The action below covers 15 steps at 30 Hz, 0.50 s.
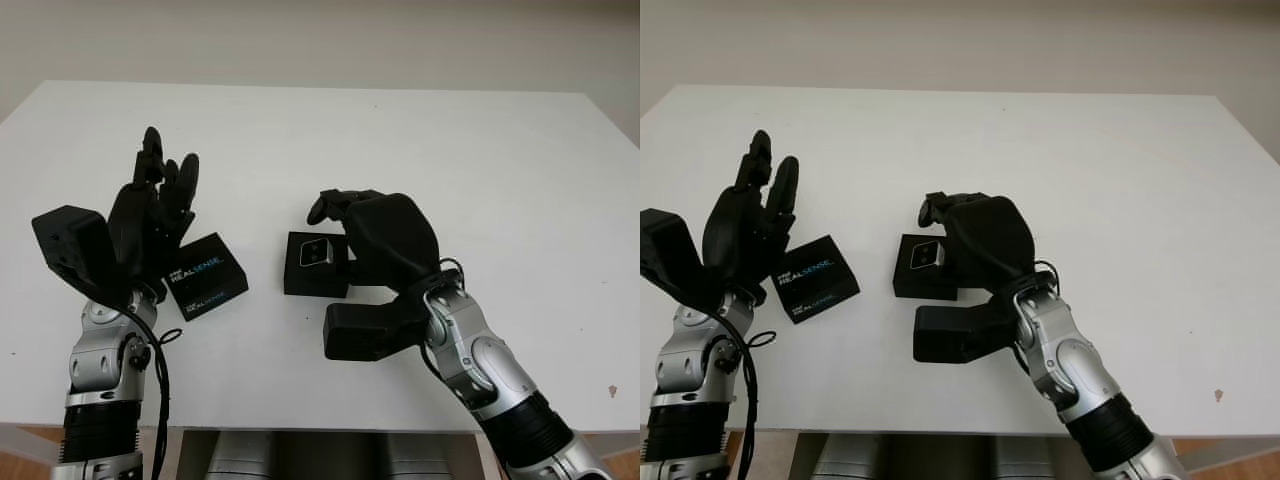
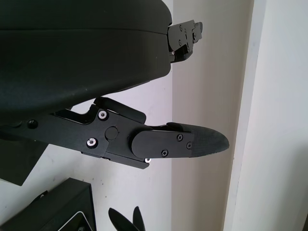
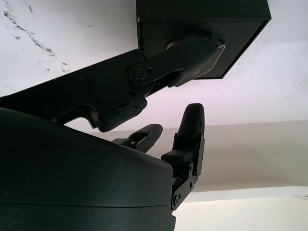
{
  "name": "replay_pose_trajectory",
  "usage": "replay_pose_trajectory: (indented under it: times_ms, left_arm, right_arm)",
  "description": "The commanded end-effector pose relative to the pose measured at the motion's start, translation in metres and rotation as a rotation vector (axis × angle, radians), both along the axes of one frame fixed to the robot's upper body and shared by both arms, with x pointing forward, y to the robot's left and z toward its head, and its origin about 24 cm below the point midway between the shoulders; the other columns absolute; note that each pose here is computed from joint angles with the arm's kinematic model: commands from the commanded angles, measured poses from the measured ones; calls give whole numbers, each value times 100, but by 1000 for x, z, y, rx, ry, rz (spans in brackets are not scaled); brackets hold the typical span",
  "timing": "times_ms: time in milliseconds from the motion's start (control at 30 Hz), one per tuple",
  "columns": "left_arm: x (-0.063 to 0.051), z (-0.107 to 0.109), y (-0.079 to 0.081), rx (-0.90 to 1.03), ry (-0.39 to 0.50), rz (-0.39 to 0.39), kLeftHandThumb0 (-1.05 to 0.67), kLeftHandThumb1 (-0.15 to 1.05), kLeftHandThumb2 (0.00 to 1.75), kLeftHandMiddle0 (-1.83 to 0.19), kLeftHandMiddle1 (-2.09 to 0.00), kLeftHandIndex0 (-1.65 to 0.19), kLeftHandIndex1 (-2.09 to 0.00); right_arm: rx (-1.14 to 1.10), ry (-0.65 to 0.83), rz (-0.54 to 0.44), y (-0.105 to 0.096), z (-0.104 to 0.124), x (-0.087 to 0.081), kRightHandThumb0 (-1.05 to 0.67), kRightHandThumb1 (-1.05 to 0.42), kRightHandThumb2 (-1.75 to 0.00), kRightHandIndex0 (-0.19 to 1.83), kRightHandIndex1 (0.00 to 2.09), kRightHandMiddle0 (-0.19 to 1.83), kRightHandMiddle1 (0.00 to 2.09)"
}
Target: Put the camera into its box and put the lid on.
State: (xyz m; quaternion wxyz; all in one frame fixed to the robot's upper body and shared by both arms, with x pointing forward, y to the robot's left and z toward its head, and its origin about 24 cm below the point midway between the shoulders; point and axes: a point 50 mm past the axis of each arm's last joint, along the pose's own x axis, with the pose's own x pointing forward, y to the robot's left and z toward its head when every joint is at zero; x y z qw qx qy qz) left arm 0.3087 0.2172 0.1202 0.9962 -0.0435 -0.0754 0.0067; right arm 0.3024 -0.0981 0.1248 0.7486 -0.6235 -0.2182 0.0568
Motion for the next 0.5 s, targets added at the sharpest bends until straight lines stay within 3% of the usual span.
replay_pose_trajectory:
  times_ms: [0, 467]
  left_arm:
    - [-2, 4, 1, 9, -17, 3, -64, 105, 34, 19, 0, 19, 0]
    - [-2, 5, 1, 23, -22, 7, -65, 105, 35, 19, 0, 19, 0]
  right_arm:
    - [12, -14, 2, 2, 4, 2, -70, -96, -6, 55, 16, 39, 106]
    - [-36, 18, -23, 1, 1, 2, -68, -96, -5, 53, 17, 40, 114]
